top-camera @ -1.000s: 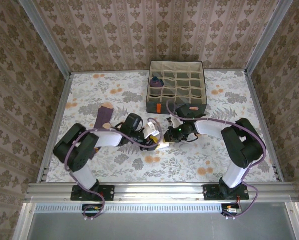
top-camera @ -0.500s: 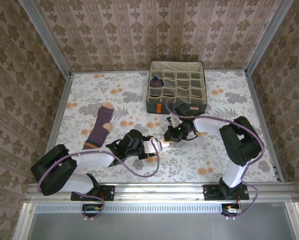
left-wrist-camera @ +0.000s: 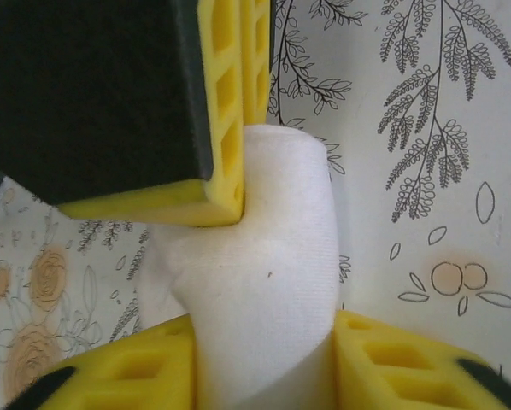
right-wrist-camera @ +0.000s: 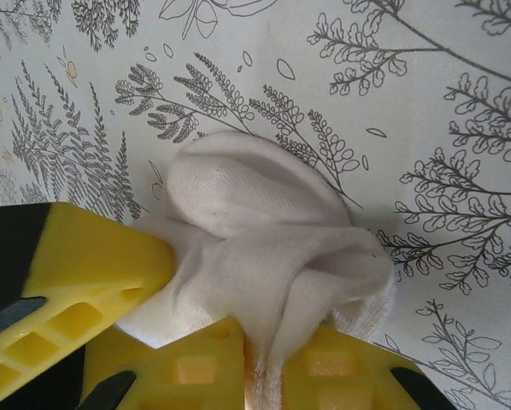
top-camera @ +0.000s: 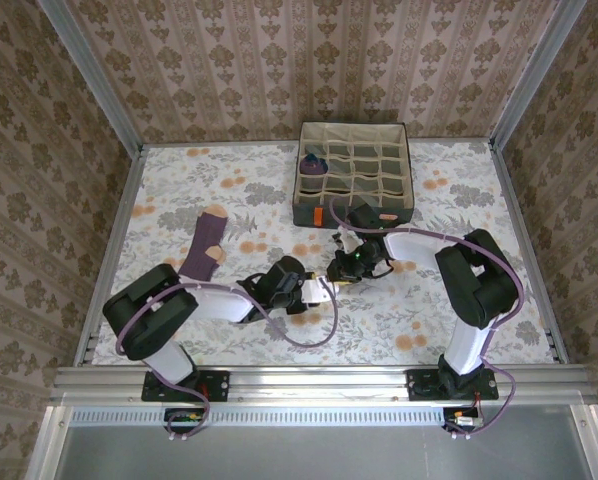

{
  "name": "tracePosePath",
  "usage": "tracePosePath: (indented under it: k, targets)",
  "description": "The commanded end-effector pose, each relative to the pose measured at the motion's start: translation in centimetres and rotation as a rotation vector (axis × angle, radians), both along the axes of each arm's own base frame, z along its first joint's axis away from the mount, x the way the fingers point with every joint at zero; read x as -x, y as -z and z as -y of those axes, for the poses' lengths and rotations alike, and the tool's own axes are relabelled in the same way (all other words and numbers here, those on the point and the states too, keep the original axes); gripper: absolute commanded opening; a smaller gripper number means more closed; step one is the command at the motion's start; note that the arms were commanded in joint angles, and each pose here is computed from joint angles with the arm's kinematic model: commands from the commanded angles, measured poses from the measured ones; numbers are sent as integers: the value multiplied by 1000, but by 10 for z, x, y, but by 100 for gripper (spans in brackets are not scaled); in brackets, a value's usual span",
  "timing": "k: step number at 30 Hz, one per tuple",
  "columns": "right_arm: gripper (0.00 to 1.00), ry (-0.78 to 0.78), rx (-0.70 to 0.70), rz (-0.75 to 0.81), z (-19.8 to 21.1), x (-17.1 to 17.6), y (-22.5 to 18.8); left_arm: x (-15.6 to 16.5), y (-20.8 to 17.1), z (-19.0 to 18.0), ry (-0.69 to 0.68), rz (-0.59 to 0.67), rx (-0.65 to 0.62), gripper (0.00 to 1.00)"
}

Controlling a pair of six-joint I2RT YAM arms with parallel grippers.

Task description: Roll the socks

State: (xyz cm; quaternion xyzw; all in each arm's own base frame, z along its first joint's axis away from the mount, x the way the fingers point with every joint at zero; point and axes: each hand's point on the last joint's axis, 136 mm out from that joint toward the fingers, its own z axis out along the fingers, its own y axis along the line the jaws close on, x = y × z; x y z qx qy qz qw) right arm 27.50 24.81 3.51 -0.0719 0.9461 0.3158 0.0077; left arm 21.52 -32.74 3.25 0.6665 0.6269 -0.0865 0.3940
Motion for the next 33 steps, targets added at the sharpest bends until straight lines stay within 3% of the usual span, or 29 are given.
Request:
tracePosePath:
  k: [1,4,9,21,33]
  targets:
    - [21,-1,67,-46,11,9,12,1,10,-1,-8,-81,-40,15]
    - [39,31,64,-20,14,3,3,3,15,-6,-38,-177,-37,4]
    - [50,121,88,56,31,-12,-18,8,19,-13,-73,-375,4,0]
    - [51,344,27,171,46,-20,-46,1,16,-12,-169,-681,131,0]
    - [54,458,-32,115,21,-11,-37,-10,12,-6,-252,-878,226,0]
